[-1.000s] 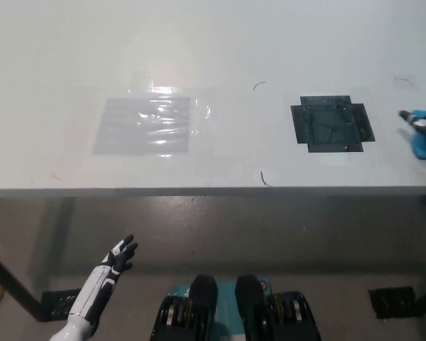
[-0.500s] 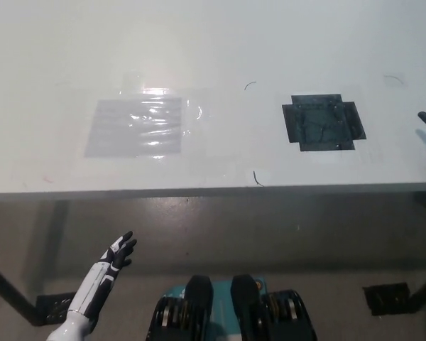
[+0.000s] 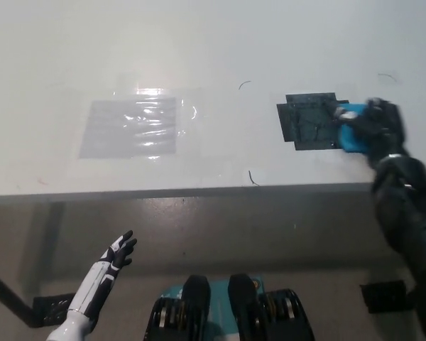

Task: A soft sponge is kept on the balc marked spot on the table infront of the robot and it uses its right hand fist to press down on it and drrags it across the table in a back and forth manner twice to clean it

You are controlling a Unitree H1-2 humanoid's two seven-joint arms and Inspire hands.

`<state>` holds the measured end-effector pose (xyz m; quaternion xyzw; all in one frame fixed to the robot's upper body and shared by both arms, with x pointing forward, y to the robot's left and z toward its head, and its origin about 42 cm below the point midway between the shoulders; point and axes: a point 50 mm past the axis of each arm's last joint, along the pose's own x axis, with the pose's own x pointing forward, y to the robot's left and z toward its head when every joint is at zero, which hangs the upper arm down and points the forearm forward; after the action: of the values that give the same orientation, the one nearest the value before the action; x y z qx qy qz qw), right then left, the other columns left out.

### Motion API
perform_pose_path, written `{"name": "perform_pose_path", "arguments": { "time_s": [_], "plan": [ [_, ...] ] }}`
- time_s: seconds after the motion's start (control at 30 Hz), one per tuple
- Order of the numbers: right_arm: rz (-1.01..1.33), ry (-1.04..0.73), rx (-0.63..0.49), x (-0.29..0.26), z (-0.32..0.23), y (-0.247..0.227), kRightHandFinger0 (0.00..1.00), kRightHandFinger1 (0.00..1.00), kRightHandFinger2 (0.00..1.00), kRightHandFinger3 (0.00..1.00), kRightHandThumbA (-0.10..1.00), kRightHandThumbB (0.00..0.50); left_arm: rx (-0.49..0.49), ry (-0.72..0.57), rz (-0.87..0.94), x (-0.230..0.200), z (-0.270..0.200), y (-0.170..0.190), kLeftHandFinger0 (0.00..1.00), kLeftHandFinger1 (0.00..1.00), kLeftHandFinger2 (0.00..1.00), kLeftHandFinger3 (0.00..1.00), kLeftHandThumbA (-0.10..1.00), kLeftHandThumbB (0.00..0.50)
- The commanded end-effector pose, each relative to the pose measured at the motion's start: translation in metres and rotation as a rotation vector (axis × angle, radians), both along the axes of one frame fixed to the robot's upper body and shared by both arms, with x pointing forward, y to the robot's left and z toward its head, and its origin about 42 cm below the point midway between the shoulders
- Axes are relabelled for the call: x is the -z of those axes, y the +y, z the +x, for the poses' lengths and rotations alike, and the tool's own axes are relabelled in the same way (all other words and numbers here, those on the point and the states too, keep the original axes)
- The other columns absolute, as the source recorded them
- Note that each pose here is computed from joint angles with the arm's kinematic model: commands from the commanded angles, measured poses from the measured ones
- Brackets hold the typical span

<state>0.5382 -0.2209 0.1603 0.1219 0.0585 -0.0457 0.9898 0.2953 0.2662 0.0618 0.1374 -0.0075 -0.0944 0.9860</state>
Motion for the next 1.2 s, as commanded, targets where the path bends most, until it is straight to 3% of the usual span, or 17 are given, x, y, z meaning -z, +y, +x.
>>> {"name": "perform_pose_path", "arguments": {
  "time_s": [0.0,0.17,0.57,0.63,0.67,0.7,0.73,0.83,0.87,0.9,1.07,1.17],
  "plan": [
    [-0.006,-0.010,-0.114,-0.004,0.001,0.046,0.00,0.00,0.00,0.00,1.00,0.234,0.007,-0.059,0.004,-0.010,0.005,0.003,1.00,1.00,1.00,1.00,1.00,0.498],
    [0.001,-0.036,-0.158,-0.008,0.001,0.071,0.00,0.00,0.00,0.00,1.00,0.261,0.007,-0.057,0.008,-0.010,0.004,0.004,1.00,1.00,1.00,1.00,1.00,0.498],
    [-0.052,0.035,-0.099,0.018,-0.010,0.037,0.00,0.00,0.00,0.00,1.00,0.213,0.006,-0.053,0.005,-0.008,0.001,0.004,1.00,1.00,1.00,1.00,1.00,0.499],
    [-0.075,0.035,-0.079,0.021,-0.011,0.030,0.00,0.00,0.00,0.00,1.00,0.236,0.006,-0.053,0.007,-0.007,-0.001,0.004,1.00,1.00,1.00,1.00,1.00,0.498],
    [-0.120,0.015,-0.067,0.019,-0.011,0.025,0.02,0.00,0.00,0.01,1.00,0.304,0.003,-0.054,0.007,-0.007,-0.001,0.005,1.00,1.00,1.00,1.00,1.00,0.500],
    [-0.098,-0.048,-0.118,0.007,-0.006,0.022,0.65,0.73,0.83,0.80,1.00,0.343,0.002,-0.056,0.008,-0.008,0.000,0.006,1.00,1.00,1.00,1.00,1.00,0.500],
    [-0.096,-0.092,-0.171,-0.002,-0.002,0.021,1.00,0.96,0.96,0.98,1.00,0.355,0.003,-0.054,0.005,-0.008,-0.001,0.006,1.00,1.00,1.00,1.00,1.00,0.500],
    [-0.022,-0.321,-0.309,-0.052,0.010,0.030,1.00,1.00,1.00,1.00,1.00,0.382,0.002,-0.047,0.003,-0.004,-0.003,0.006,1.00,1.00,1.00,1.00,1.00,0.476],
    [-0.007,-0.387,-0.336,-0.068,0.011,0.033,1.00,1.00,1.00,1.00,1.00,0.368,0.002,-0.041,-0.002,-0.004,-0.004,0.006,1.00,1.00,1.00,1.00,1.00,0.476],
    [-0.017,-0.477,-0.365,-0.096,0.008,0.037,1.00,1.00,1.00,1.00,1.00,0.418,0.003,-0.036,-0.005,-0.003,-0.005,0.006,1.00,1.00,1.00,1.00,1.00,0.476],
    [-0.018,-0.828,-0.487,-0.221,-0.037,0.057,1.00,1.00,1.00,1.00,1.00,0.473,-0.004,-0.033,0.005,0.000,-0.006,0.007,1.00,1.00,1.00,1.00,1.00,0.481],
    [-0.006,-0.942,-0.545,-0.269,-0.063,0.065,1.00,1.00,1.00,1.00,1.00,0.500,-0.004,-0.031,0.011,0.000,-0.007,0.007,1.00,1.00,1.00,1.00,1.00,0.480]
  ]
}}
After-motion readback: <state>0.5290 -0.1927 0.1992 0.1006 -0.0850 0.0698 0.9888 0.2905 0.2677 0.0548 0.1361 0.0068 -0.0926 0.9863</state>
